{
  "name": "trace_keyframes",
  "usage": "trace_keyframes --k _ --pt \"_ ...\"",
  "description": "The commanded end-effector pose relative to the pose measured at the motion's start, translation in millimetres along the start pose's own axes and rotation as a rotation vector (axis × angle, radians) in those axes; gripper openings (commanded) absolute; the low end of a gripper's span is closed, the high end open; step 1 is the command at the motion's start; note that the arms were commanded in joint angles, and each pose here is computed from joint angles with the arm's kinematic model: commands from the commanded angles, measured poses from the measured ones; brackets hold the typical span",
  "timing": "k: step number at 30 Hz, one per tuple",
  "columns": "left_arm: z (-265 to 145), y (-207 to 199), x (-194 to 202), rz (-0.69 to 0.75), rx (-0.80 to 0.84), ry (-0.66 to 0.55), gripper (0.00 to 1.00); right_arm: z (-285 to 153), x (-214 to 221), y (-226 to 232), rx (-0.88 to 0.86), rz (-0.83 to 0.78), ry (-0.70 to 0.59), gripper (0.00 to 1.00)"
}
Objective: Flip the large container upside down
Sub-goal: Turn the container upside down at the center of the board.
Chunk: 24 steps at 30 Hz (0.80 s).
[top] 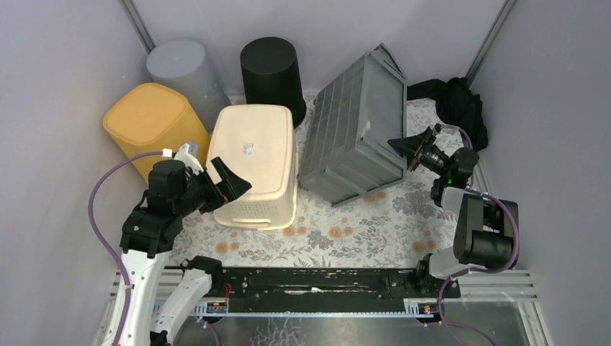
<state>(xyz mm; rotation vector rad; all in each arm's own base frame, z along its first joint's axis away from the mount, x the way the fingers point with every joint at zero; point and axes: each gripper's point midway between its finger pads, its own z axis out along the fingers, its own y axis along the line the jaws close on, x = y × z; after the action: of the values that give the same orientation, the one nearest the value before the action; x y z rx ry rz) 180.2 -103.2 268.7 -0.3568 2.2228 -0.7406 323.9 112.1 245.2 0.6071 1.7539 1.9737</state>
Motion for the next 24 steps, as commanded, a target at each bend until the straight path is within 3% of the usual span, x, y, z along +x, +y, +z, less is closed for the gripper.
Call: trace_keyframes --k 1,4,9,18,24 --pt "-2.6 -9.1 -7.4 0.008 0.036 -0.024 1.0 -4.4 4.6 -48.1 0.191 0.049 0.036 0.5" --pt "-2.1 -8.8 -6.7 0.008 0.036 -0.021 1.0 -8.3 2.1 -60.2 0.288 -0.018 0.029 0.51" --pt "-1.5 -8.5 -6.3 0.011 0.036 -0.017 1.0 -10.9 -1.7 -64.9 0.333 -0.026 0.009 0.34" --pt "-1.9 -8.3 -6.5 0.023 0.037 -0.019 1.0 -23.1 -4.2 -95.6 0.455 -0.014 -0.02 0.33" --pt "-1.8 -7.9 -4.9 0.022 0.038 -0.015 1.0 -28.4 -7.0 -105.3 0.517 -0.033 -0.031 0.26"
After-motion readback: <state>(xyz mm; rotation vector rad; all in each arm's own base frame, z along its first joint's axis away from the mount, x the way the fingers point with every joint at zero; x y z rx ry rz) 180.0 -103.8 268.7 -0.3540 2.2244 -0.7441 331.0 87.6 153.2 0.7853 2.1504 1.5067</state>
